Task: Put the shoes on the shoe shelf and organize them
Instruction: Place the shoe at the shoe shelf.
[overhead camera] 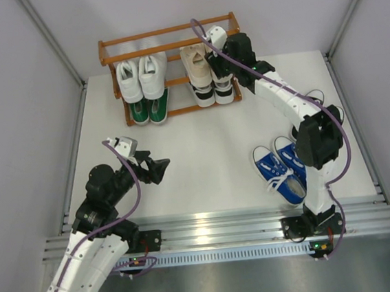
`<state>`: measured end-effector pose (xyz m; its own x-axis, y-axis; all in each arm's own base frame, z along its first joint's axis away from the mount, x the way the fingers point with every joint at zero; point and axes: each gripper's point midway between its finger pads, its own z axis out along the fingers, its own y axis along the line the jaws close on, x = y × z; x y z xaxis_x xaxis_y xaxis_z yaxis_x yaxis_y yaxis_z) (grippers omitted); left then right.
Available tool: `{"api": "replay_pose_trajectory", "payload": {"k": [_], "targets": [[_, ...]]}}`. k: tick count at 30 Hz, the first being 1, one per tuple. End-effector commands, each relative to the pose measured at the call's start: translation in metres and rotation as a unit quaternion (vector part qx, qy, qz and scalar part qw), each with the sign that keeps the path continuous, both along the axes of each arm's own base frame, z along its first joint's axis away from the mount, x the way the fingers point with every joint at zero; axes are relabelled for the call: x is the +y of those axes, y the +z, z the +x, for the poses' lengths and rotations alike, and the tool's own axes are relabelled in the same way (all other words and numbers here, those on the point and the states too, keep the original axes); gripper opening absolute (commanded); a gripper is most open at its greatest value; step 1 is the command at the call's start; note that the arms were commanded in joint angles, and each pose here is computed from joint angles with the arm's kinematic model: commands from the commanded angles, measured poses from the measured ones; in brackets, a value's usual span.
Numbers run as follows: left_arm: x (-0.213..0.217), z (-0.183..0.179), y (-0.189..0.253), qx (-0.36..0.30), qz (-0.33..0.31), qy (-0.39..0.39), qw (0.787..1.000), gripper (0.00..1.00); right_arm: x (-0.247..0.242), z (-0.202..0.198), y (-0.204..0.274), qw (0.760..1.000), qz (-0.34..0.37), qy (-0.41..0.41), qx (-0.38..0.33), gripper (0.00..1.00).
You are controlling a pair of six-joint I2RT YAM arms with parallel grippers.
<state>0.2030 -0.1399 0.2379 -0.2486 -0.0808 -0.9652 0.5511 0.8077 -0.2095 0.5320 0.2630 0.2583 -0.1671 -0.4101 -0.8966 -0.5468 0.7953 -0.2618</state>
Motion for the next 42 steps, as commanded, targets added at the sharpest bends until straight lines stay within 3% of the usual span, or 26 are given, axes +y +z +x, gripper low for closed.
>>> {"api": "replay_pose_trajectory", "payload": {"k": [1, 10, 16, 23, 26, 29, 33, 36, 42], "targets": [[0.0, 0.001, 0.003, -0.01, 0.003, -0.003, 1.0, 0.81, -0.003, 0.002, 0.035, 0.999, 0.026, 0.006, -0.038, 0.51], [-0.001, 0.001, 0.003, -0.01, 0.003, -0.004, 1.0, 0.82, -0.016, -0.017, 0.035, 0.998, 0.031, 0.049, -0.012, 0.77], [-0.001, 0.001, 0.003, -0.012, 0.003, -0.004, 1.0, 0.81, -0.037, -0.004, 0.028, 0.999, 0.031, -0.022, -0.019, 0.8], [-0.001, 0.002, 0.002, -0.009, 0.004, -0.004, 1.0, 0.82, -0.024, 0.009, 0.008, 0.999, 0.049, -0.02, 0.012, 0.81], [0.0, 0.002, 0.002, -0.009, 0.004, -0.002, 1.0, 0.82, -0.018, 0.016, 0.004, 0.998, 0.059, -0.018, 0.02, 0.78], [0.0, 0.002, 0.001, -0.009, 0.005, -0.002, 1.0, 0.81, -0.011, 0.019, -0.002, 0.997, 0.067, -0.011, 0.037, 0.68], [0.0, 0.002, 0.001, -0.008, 0.006, -0.001, 1.0, 0.82, -0.005, 0.018, -0.007, 0.996, 0.08, -0.004, 0.05, 0.42], [0.0, 0.002, 0.002, -0.01, 0.005, -0.001, 1.0, 0.82, 0.0, 0.017, -0.005, 0.994, 0.093, 0.001, 0.057, 0.32], [0.0, 0.002, 0.001, -0.008, 0.005, -0.002, 1.0, 0.82, 0.013, 0.016, 0.009, 0.989, 0.13, 0.013, 0.066, 0.25]]}}
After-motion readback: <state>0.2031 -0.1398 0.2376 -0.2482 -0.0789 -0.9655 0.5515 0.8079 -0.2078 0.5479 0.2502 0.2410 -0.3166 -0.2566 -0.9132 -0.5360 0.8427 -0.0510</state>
